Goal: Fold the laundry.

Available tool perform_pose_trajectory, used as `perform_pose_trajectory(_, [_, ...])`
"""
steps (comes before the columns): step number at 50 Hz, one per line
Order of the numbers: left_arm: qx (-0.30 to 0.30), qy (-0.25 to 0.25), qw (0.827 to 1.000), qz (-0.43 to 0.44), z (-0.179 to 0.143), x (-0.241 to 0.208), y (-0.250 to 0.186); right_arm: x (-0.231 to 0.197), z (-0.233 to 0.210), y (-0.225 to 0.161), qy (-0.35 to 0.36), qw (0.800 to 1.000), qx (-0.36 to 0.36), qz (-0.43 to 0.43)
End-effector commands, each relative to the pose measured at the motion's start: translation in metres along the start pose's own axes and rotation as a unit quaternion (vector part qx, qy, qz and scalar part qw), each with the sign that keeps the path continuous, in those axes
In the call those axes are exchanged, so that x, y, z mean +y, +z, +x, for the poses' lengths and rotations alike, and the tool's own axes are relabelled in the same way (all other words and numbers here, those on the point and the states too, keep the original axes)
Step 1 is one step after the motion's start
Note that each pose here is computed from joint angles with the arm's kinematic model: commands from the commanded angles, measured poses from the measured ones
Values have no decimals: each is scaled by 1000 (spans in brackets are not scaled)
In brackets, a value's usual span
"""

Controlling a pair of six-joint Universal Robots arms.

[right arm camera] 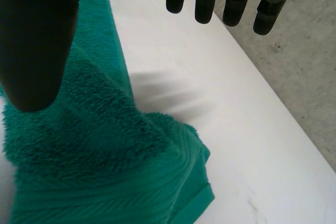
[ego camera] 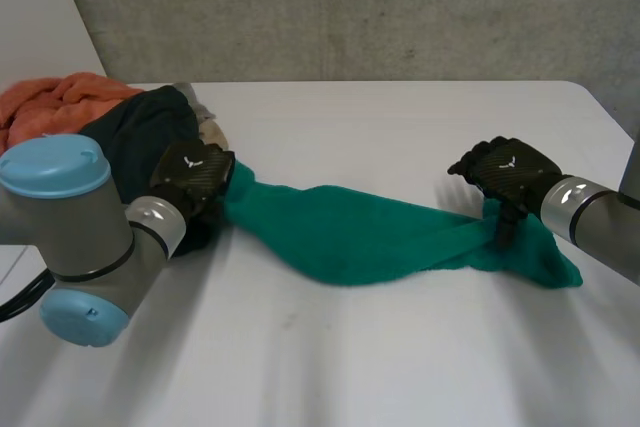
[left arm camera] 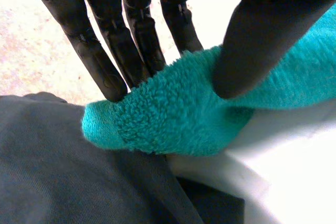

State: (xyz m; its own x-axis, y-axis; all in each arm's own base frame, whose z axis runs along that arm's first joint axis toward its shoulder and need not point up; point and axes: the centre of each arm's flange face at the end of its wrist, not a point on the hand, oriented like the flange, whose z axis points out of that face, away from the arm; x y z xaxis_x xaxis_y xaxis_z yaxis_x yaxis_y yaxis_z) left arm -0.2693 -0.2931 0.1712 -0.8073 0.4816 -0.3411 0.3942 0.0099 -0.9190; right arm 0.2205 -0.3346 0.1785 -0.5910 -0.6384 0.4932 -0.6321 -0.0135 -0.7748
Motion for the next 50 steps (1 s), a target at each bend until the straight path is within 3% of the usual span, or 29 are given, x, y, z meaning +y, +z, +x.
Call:
perform_pose_trajectory(1, [16, 36, 999, -21, 2, 0, -9, -1, 1, 3, -3, 1000, 12, 2])
perform_pose_trajectory(5, [11, 55, 998, -12, -9, -21, -18, -1, 4, 3, -2, 1000, 16, 4])
perform_pose_trajectory(13, [-46, 34, 998, 1, -82, -58, -23, 0, 6, 4, -2, 1000, 20, 5])
perform_pose_trajectory(19, [-40, 34, 998, -39, -119, -23, 4, 0, 2, 4, -2, 1000, 14, 4])
perform_pose_trajectory(25, [-40, 117, 989, -80, -143, 31, 38, 0, -3, 5, -2, 1000, 8, 4])
perform_pose_trajectory(32, [-18, 166, 985, -49, -145, 44, 59, 3, -8, 7, -4, 1000, 3, -2])
perform_pose_trajectory(35, [-60, 177, 982, -11, -161, 22, 64, 4, -8, 8, -4, 1000, 5, -4])
perform_pose_trajectory(39, [-162, 169, 970, 72, -195, -34, 63, 5, -10, 10, -9, 1000, 5, -5])
perform_pose_trajectory(43, [-273, 133, 931, 205, -238, -104, 59, 6, -12, 11, -13, 1000, 5, -8])
perform_pose_trajectory(47, [-332, 120, 906, 233, -268, -121, 66, 6, -15, 11, -15, 1000, 4, -11])
perform_pose_trajectory(50, [-349, 118, 907, 206, -279, -112, 79, 5, -15, 11, -15, 1000, 5, -10])
